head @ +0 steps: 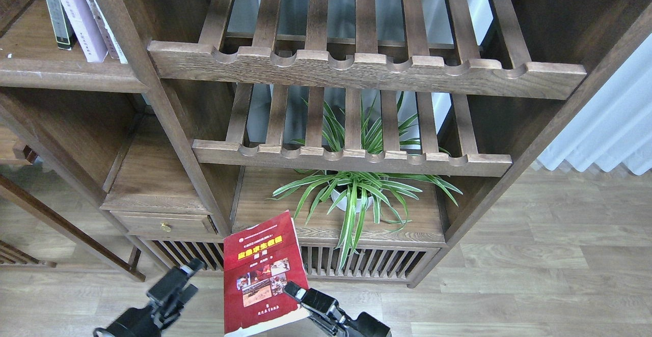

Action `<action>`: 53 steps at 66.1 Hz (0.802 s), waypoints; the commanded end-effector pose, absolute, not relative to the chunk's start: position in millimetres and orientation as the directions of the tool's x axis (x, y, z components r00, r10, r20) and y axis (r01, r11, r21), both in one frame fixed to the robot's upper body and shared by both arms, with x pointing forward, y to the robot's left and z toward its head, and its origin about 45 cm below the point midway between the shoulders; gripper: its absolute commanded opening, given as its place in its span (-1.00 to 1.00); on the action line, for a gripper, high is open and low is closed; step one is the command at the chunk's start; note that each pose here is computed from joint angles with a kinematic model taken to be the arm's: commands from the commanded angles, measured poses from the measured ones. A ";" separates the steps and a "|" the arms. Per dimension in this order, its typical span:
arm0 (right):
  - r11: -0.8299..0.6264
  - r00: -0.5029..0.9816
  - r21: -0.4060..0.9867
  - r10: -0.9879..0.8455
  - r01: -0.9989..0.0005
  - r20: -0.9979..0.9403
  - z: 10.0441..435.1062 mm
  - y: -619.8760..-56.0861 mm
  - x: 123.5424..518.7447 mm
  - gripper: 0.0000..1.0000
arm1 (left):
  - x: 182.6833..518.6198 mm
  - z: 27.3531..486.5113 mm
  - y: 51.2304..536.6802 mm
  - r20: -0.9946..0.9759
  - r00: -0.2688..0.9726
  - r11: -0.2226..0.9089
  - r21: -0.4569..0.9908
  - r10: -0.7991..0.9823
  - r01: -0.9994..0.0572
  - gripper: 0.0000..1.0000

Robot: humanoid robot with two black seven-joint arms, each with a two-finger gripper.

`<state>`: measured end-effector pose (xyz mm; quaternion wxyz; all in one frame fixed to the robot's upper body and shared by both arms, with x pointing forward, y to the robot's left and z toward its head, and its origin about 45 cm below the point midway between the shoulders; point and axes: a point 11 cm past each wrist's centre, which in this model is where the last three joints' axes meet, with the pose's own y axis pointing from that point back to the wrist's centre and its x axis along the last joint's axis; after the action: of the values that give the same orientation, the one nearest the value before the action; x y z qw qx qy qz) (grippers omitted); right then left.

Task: Organize books on shelf
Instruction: 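Pass the red book from the right gripper to the left gripper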

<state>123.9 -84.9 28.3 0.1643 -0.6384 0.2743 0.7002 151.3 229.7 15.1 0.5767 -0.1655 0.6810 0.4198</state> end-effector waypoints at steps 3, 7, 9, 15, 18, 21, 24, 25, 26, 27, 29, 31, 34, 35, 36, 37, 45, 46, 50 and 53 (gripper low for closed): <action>-0.806 -0.135 0.176 -0.120 -0.565 -0.984 27.7 -82.6 119.4 -0.90 | 153.3 14.8 208.0 -0.934 -0.274 0.622 0.357 0.230 -0.697 0.88; -0.808 -0.139 0.177 -0.118 -0.563 -0.983 27.5 -81.9 117.1 -0.90 | 154.1 14.8 203.7 -0.936 -0.273 0.626 0.352 0.222 -0.696 0.85; -0.809 -0.139 0.177 -0.118 -0.561 -0.983 27.5 -81.8 117.0 -0.90 | 154.9 15.3 200.5 -0.938 -0.272 0.628 0.346 0.215 -0.697 0.85; -0.808 -0.142 0.179 -0.119 -0.561 -0.983 26.9 -82.1 116.3 -0.90 | 155.9 16.2 194.3 -0.942 -0.269 0.632 0.335 0.201 -0.699 0.79; -0.808 -0.145 0.181 -0.119 -0.561 -0.982 26.4 -82.2 115.1 -0.90 | 155.7 16.5 190.8 -0.943 -0.270 0.635 0.330 0.193 -0.699 0.74; -0.807 -0.153 0.184 -0.118 -0.561 -0.981 25.6 -82.0 111.5 -0.90 | 155.9 17.0 184.2 -0.946 -0.271 0.638 0.320 0.177 -0.700 0.58; -0.807 -0.155 0.187 -0.119 -0.560 -0.981 25.0 -82.3 110.7 -0.90 | 155.2 17.1 180.2 -0.947 -0.273 0.641 0.316 0.168 -0.700 0.45; -0.807 -0.154 0.185 -0.118 -0.561 -0.981 25.4 -82.0 110.9 -0.89 | 155.2 17.2 179.6 -0.947 -0.273 0.641 0.315 0.167 -0.700 0.41; -0.806 -0.156 0.186 -0.118 -0.562 -0.981 25.2 -82.4 110.7 -0.89 | 155.0 17.4 177.4 -0.948 -0.273 0.643 0.312 0.163 -0.699 0.33; -0.806 -0.156 0.186 -0.118 -0.562 -0.981 25.2 -82.4 110.7 -0.89 | 155.3 17.7 176.3 -0.949 -0.272 0.645 0.310 0.161 -0.699 0.30; -0.806 -0.156 0.188 -0.120 -0.561 -0.980 24.8 -82.6 110.5 -0.89 | 155.0 17.9 174.1 -0.949 -0.272 0.647 0.307 0.157 -0.698 0.18; -0.805 -0.157 0.187 -0.119 -0.563 -0.980 24.8 -82.9 110.9 -0.89 | 155.1 18.1 172.9 -0.950 -0.272 0.648 0.305 0.154 -0.698 0.08; -0.805 -0.156 0.186 -0.118 -0.563 -0.981 25.2 -82.7 111.1 -0.89 | 154.8 18.0 172.5 -0.950 -0.273 0.649 0.305 0.154 -0.697 -0.03; -0.805 -0.157 0.187 -0.119 -0.563 -0.980 24.8 -82.9 110.9 -0.89 | 154.8 18.0 172.5 -0.950 -0.273 0.649 0.305 0.154 -0.697 -0.06; -0.805 -0.157 0.187 -0.119 -0.563 -0.980 24.8 -82.9 110.9 -0.89 | 154.8 18.0 172.5 -0.950 -0.273 0.649 0.305 0.154 -0.697 -0.09; -0.805 -0.156 0.186 -0.118 -0.563 -0.981 25.2 -82.7 111.1 -0.89 | 154.9 18.4 172.3 -0.950 -0.272 0.649 0.304 0.153 -0.697 -0.17; -0.803 -0.157 0.187 -0.118 -0.566 -0.981 24.9 -83.6 111.8 -0.89 | 155.0 17.7 175.4 -0.949 -0.271 0.649 0.310 0.163 -0.695 -0.33; -0.802 -0.157 0.187 -0.118 -0.567 -0.981 24.9 -83.9 112.1 -0.89 | 155.0 17.6 176.0 -0.949 -0.271 0.649 0.311 0.164 -0.695 -0.34; -0.801 -0.157 0.187 -0.118 -0.569 -0.981 24.9 -84.2 112.5 -0.89 | 155.9 17.8 177.5 -0.949 -0.269 0.647 0.311 0.167 -0.696 -0.39; -0.801 -0.157 0.187 -0.118 -0.569 -0.981 24.9 -84.2 112.5 -0.89 | 155.2 17.4 178.8 -0.948 -0.270 0.646 0.314 0.170 -0.695 -0.47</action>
<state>111.8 -83.9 24.8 0.1579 -0.6299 0.2722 0.7101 155.6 174.5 17.8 0.5722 -0.1916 0.7041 0.3744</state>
